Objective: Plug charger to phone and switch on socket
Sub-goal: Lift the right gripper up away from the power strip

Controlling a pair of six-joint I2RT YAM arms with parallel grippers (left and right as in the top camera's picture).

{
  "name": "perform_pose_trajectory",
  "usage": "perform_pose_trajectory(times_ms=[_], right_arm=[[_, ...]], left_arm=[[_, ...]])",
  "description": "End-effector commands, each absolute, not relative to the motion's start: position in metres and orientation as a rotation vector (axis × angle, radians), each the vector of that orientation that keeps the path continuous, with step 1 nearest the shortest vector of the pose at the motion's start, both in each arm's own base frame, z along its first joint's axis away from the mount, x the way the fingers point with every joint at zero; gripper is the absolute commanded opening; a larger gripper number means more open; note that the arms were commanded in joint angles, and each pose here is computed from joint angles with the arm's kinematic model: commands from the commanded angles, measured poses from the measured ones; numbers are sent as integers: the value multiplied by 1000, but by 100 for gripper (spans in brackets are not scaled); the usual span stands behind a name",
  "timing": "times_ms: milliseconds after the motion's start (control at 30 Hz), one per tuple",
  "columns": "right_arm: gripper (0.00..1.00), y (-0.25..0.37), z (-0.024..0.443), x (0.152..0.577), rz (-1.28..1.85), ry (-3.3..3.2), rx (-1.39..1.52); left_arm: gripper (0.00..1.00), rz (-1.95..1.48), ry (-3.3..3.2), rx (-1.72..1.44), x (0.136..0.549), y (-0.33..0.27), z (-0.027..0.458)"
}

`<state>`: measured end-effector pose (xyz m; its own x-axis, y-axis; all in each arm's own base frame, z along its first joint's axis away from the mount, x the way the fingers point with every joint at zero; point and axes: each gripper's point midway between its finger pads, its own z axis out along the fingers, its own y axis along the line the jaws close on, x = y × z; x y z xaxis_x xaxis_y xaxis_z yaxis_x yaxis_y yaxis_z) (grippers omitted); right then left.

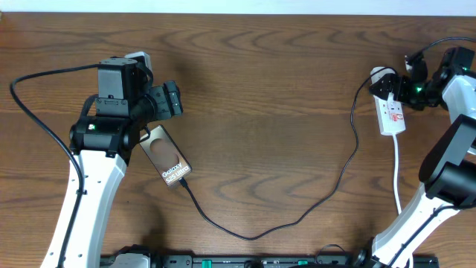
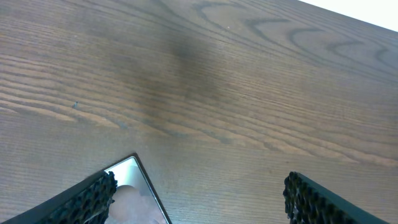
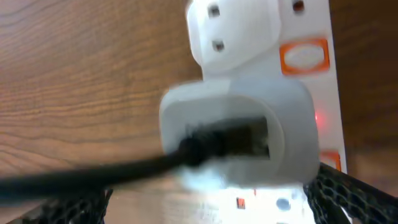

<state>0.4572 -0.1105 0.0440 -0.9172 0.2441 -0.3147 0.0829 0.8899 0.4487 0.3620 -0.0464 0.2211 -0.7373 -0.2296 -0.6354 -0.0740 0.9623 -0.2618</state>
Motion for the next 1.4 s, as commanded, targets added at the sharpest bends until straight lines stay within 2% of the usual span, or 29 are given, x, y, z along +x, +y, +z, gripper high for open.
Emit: perform_pose_trajectory(times_ms=[0, 167, 367, 567, 767, 900, 1067, 1367], right_arm=[[99, -115, 14, 433, 641, 2802, 420], [99, -141, 30, 426, 566, 2803, 485], [99, -161, 71, 422, 460, 2743, 522], [99, -164, 133, 411, 315, 2678, 499], [99, -142, 208, 391, 265, 2571, 441], [99, -131, 242, 375, 243, 2521, 421], [99, -127, 262, 367, 219, 2476, 402], [99, -127, 263, 367, 219, 2475, 402]], left_arm=[[88, -261, 2375, -196, 364, -44, 229], [88, -261, 2375, -196, 364, -44, 229], [88, -261, 2375, -196, 364, -44, 229], [88, -260, 2376, -196, 364, -44, 229], [88, -260, 2376, -196, 364, -44, 228], [88, -261, 2376, -196, 364, -44, 228], [88, -261, 2376, -196, 364, -44, 228], [88, -260, 2376, -196, 364, -44, 229]])
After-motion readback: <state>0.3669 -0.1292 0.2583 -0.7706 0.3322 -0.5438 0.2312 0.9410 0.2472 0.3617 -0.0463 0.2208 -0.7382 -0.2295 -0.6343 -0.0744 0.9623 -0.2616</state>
